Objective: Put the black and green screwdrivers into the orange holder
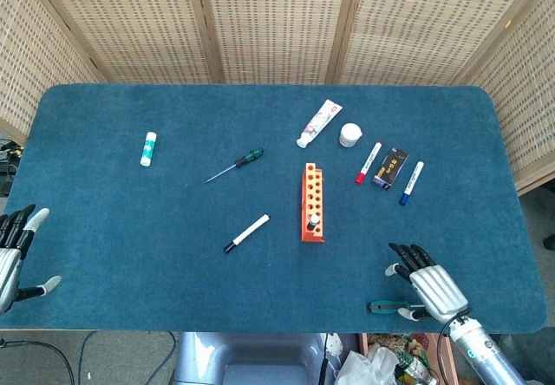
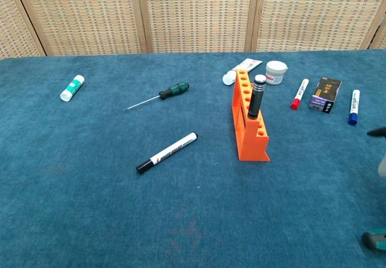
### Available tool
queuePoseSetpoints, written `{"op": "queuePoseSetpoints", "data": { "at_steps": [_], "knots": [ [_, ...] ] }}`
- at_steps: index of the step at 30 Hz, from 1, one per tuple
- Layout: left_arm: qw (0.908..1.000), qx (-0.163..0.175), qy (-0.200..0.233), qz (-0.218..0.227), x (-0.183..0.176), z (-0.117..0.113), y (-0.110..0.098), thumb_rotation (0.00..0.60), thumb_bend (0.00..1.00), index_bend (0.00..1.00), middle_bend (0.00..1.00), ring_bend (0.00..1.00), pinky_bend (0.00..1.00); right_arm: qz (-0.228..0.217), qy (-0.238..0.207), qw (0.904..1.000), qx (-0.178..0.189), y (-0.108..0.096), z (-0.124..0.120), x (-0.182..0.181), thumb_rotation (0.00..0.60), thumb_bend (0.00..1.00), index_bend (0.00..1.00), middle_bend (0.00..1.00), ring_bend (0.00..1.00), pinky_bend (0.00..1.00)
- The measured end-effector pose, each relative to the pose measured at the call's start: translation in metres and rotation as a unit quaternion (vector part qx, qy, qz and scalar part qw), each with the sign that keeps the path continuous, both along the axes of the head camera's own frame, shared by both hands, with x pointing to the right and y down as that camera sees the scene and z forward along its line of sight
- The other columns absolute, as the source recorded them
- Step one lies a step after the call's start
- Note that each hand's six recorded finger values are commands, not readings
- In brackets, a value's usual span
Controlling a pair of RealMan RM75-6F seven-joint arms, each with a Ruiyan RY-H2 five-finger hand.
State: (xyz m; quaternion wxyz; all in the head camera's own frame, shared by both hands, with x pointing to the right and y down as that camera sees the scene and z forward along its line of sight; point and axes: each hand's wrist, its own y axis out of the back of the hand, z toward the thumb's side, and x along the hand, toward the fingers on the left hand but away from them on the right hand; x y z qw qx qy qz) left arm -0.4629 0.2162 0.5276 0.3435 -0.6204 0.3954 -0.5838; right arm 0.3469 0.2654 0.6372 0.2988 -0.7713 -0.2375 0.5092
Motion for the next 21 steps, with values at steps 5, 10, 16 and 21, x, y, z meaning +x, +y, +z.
{"op": "queuePoseSetpoints", "data": {
  "at_steps": [5,10,16,21],
  "knots": [
    [1.0,-0.002,0.0,0.0,0.0,0.001,0.0,0.6,0.0,0.0,0.0,0.0,0.0,-0.009,0.007,0.9999,-0.007,0.014,0.008,-0.003,0.6,0.1,0.36,0.0,0.0,0.0],
    [1.0,-0.001,0.0,-0.001,-0.001,0.0,0.0,0.6,0.0,0.0,0.0,0.0,0.0,-0.008,0.01,0.9999,-0.003,0.017,0.014,-0.004,0.6,0.12,0.39,0.0,0.0,0.0],
    [1.0,-0.002,0.001,-0.001,-0.001,0.001,-0.001,0.6,0.0,0.0,0.0,0.0,0.0,-0.004,0.016,0.9998,0.009,0.017,0.025,-0.004,0.6,0.17,0.44,0.0,0.0,0.0],
    [1.0,-0.004,-0.001,-0.001,-0.001,0.002,-0.001,0.6,0.0,0.0,0.0,0.0,0.0,-0.002,0.02,0.9997,0.013,0.017,0.032,-0.002,0.6,0.17,0.44,0.0,0.0,0.0]
  ]
}}
